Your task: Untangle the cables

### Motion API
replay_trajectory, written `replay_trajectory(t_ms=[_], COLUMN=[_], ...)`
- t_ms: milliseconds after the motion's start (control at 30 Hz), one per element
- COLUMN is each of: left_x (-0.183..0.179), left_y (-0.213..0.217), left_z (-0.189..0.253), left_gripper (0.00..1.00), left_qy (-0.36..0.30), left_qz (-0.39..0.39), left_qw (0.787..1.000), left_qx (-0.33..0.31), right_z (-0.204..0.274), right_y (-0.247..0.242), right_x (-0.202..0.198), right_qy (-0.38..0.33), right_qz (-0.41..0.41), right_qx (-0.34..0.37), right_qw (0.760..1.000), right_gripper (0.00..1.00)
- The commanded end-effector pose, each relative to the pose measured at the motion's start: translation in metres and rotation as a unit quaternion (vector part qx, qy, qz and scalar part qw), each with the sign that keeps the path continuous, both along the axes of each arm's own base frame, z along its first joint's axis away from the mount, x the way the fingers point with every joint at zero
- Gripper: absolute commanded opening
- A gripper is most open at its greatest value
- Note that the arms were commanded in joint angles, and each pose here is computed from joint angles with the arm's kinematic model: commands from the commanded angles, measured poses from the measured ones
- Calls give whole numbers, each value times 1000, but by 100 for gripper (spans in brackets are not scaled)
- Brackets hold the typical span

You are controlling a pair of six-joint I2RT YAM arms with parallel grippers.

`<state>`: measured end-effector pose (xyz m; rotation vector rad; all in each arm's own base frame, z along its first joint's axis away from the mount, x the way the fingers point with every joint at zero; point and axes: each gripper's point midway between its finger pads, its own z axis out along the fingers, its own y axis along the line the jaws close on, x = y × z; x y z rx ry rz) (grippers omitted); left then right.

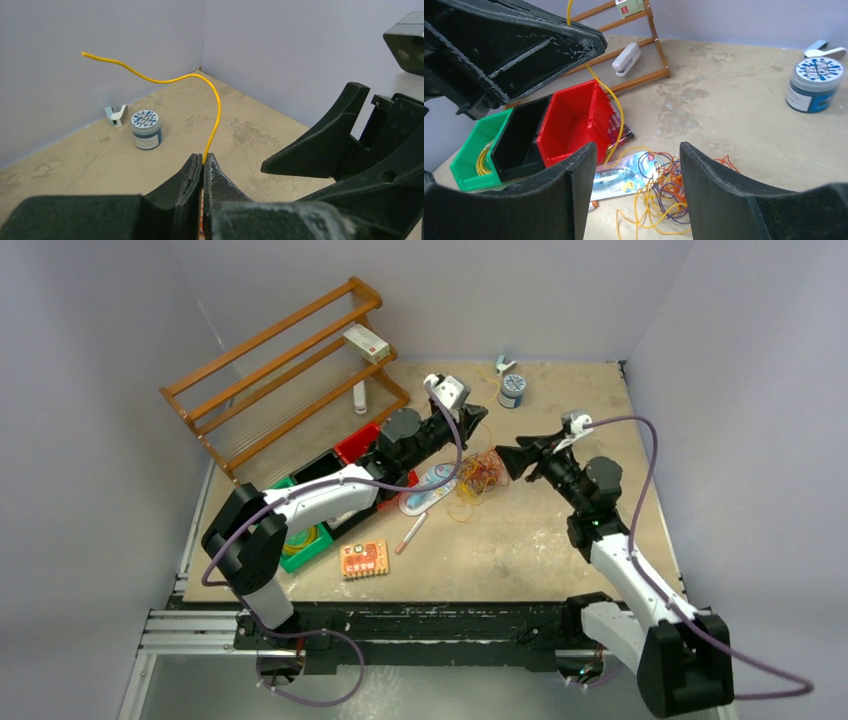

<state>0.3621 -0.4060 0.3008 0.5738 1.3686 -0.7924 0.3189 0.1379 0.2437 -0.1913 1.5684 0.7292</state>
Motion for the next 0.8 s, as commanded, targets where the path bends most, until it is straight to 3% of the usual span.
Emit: replay_trajectory(t_ms=[0, 367, 767], left_x=[-2, -7, -12], left_y=[11, 23, 57], left_z=[49, 71, 143], left_gripper=[0, 0, 0], left_qy=[-5, 10, 37], left_qz=[23, 35, 92], left_qw=[999, 999, 993], left_qx=[-40, -39, -67], right_z=[35, 27, -8], right_y=[27, 63, 105], right_x=[3, 31, 50], right_qy=[-95, -107, -102], right_qz=[67, 54, 114], right_qx=[9, 34, 35], right_qw=[993, 992, 988], right_gripper=[65, 65, 56])
